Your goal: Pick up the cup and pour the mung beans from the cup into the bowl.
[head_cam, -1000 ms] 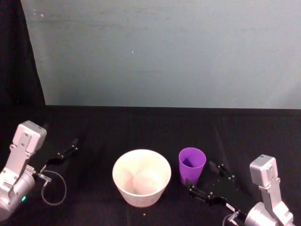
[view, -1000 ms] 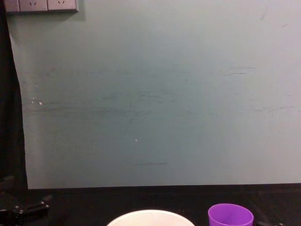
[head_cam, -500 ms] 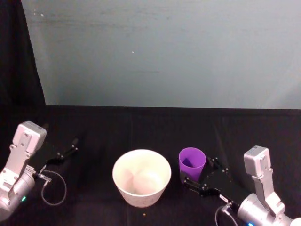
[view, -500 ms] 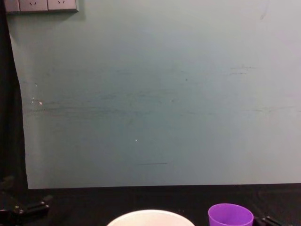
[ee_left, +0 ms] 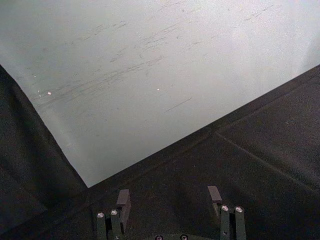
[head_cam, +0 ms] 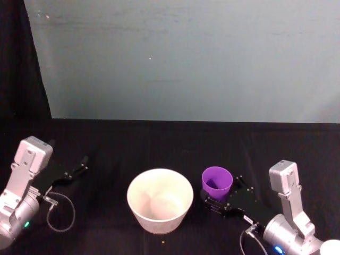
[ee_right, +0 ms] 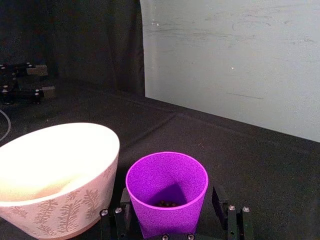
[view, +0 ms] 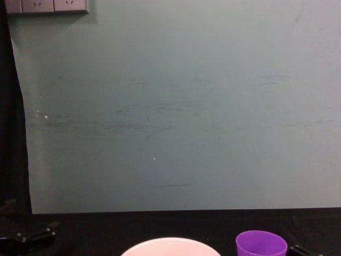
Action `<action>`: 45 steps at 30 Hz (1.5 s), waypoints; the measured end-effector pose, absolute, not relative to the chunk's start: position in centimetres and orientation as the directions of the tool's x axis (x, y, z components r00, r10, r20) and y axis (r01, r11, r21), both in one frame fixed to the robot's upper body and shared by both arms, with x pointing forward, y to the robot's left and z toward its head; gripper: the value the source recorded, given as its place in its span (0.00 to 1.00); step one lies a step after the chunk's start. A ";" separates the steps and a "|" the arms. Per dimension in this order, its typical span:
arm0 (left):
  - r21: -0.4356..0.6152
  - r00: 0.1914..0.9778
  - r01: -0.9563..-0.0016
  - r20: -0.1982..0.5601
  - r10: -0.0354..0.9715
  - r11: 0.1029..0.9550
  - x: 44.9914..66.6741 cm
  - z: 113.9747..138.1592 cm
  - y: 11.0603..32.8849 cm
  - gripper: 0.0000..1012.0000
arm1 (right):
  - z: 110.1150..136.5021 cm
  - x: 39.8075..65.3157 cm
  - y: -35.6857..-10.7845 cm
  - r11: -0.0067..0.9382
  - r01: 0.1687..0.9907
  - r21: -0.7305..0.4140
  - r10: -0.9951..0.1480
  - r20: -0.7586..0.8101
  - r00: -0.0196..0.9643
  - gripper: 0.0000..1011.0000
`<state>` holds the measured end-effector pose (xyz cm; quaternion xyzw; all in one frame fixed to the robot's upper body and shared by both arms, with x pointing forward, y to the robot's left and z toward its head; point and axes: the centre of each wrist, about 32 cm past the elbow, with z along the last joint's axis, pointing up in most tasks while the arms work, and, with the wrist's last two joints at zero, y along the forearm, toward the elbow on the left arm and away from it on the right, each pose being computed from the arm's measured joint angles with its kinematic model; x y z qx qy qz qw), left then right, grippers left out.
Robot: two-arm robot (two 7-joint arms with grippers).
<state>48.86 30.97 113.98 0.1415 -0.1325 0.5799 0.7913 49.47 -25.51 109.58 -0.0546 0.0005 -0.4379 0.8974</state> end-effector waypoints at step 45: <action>0.070 0.292 -0.955 0.374 0.880 0.287 48.9 114.0 31.0 0.99 | 109.7 50.2 -25.0 0.621 0.778 -0.097 -0.779 0.036 0.627 0.73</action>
